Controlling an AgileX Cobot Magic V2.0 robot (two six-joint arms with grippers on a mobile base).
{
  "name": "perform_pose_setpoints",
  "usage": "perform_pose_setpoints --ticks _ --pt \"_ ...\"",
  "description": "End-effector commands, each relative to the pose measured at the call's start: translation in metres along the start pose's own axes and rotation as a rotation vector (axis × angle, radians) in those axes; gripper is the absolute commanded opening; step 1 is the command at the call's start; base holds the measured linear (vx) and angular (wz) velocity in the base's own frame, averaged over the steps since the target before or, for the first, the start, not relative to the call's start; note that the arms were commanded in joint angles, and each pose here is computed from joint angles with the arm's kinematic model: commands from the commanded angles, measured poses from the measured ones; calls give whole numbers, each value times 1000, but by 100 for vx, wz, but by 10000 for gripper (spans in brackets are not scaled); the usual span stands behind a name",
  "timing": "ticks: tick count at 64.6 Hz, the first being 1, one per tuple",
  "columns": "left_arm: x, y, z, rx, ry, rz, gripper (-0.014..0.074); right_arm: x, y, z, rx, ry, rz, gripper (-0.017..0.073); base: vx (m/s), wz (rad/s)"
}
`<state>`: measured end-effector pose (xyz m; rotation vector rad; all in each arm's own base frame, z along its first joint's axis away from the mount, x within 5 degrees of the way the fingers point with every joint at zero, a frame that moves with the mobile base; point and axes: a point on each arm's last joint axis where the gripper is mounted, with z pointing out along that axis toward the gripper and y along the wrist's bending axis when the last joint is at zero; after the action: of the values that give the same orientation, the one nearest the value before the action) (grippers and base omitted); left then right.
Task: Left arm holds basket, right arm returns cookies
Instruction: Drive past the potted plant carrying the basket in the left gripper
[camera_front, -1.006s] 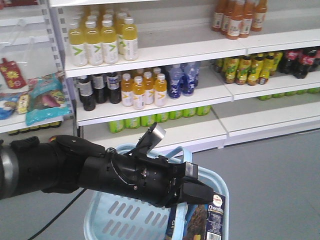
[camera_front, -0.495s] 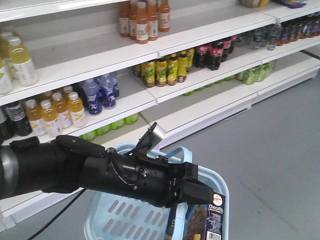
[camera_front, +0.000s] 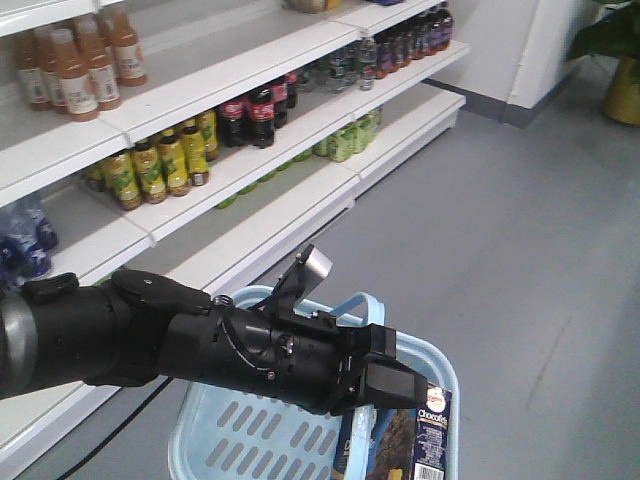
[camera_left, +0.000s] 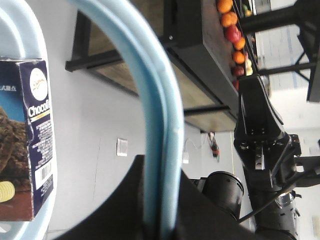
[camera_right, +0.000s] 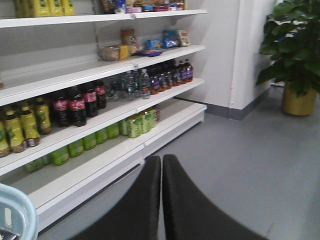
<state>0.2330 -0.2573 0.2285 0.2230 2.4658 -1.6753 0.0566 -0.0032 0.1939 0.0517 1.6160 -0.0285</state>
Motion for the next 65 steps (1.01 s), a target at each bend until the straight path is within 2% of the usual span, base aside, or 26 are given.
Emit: perform_pose_setpoints --ticks 1,65 --pt "-4 -31 -11 140 -38 -3 -6 -6 0 -1 -1 -81 -1 -8 16 -63" --pt "-4 -31 -11 140 -38 -3 -6 -6 0 -1 -1 -81 -1 -8 14 -53"
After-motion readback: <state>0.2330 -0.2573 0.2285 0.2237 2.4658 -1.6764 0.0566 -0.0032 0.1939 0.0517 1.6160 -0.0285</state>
